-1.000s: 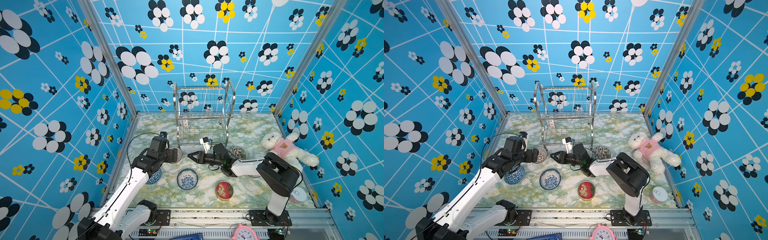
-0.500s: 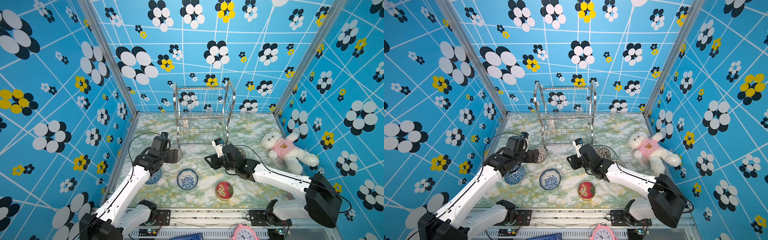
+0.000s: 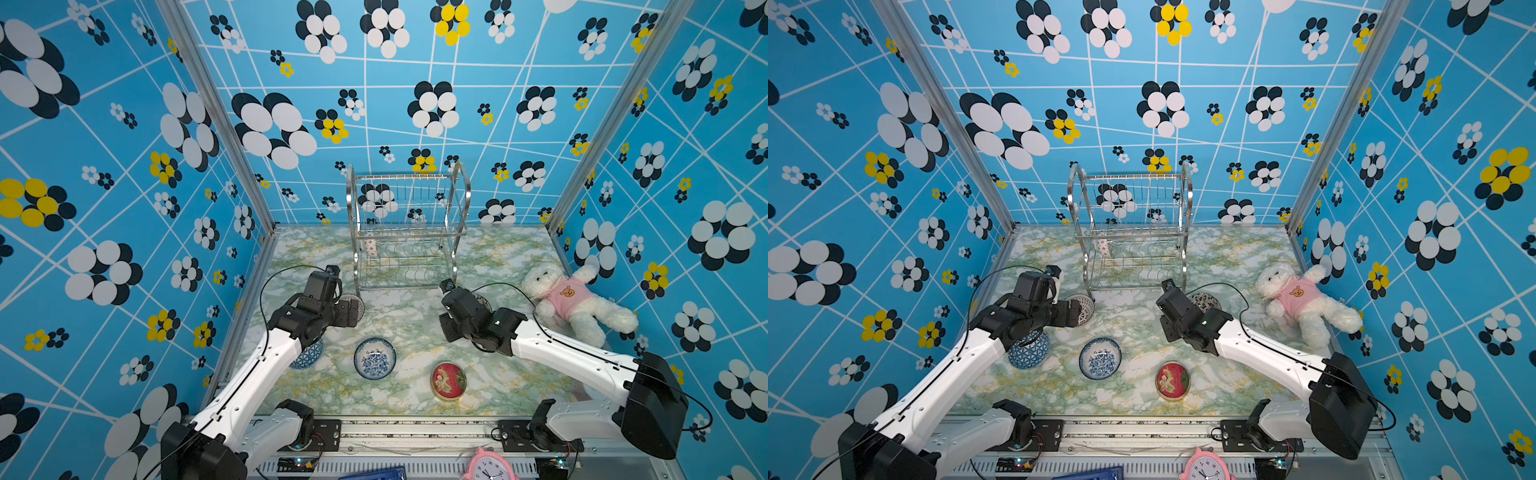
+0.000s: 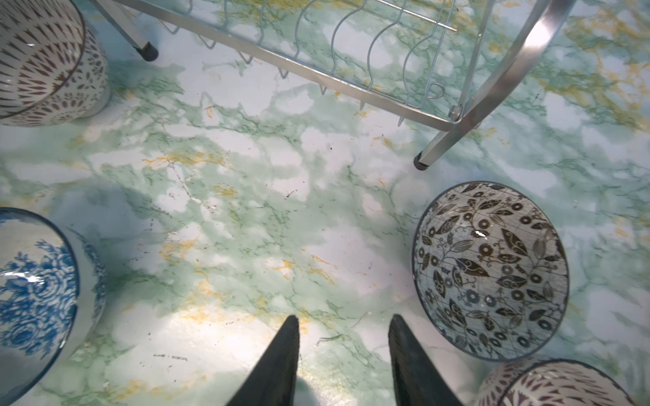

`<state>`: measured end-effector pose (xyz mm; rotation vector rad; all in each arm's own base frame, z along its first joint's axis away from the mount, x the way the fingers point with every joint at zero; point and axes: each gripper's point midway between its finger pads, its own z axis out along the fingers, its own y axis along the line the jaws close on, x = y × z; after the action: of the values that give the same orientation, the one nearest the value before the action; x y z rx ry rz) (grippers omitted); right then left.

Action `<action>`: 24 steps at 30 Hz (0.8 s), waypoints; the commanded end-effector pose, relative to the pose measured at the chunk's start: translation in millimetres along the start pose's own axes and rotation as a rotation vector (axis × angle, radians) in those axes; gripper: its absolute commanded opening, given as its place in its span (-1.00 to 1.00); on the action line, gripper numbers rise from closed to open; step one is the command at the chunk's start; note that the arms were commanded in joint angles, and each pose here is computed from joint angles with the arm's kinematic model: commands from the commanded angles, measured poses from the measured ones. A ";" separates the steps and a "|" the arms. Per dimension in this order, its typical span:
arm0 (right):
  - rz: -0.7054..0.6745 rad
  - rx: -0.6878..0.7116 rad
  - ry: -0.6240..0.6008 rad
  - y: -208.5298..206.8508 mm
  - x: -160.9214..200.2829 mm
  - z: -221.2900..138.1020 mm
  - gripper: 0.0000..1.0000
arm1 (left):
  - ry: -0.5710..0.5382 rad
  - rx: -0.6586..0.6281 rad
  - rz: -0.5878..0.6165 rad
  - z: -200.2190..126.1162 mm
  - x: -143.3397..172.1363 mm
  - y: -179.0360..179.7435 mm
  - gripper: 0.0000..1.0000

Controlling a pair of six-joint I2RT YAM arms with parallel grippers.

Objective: Load bowls into a dish rack
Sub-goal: Pick up the bowl from the middle-right of the table.

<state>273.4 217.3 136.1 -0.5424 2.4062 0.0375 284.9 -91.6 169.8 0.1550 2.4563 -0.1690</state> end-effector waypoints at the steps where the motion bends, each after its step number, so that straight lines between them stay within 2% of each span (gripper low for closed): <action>1: -0.088 0.106 0.087 -15.6 10.7 1.7 -0.12 | -0.013 0.037 0.010 -4.8 -8.4 -8.8 0.93; 11: -0.153 0.177 0.203 -26.1 13.5 16.8 -0.18 | 0.008 0.069 0.008 0.3 -8.6 -14.7 0.95; 15: -0.159 0.218 0.243 -37.5 14.8 23.6 -0.27 | 0.004 0.068 0.010 -0.7 -8.8 -14.3 0.96; 24: -0.155 0.208 0.311 -40.7 19.4 40.9 -0.29 | 0.005 0.060 0.004 0.5 -9.8 -12.0 0.97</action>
<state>301.9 181.4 99.9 -0.6413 2.5925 -0.3551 286.6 -101.0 166.2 0.1782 2.4805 -0.2221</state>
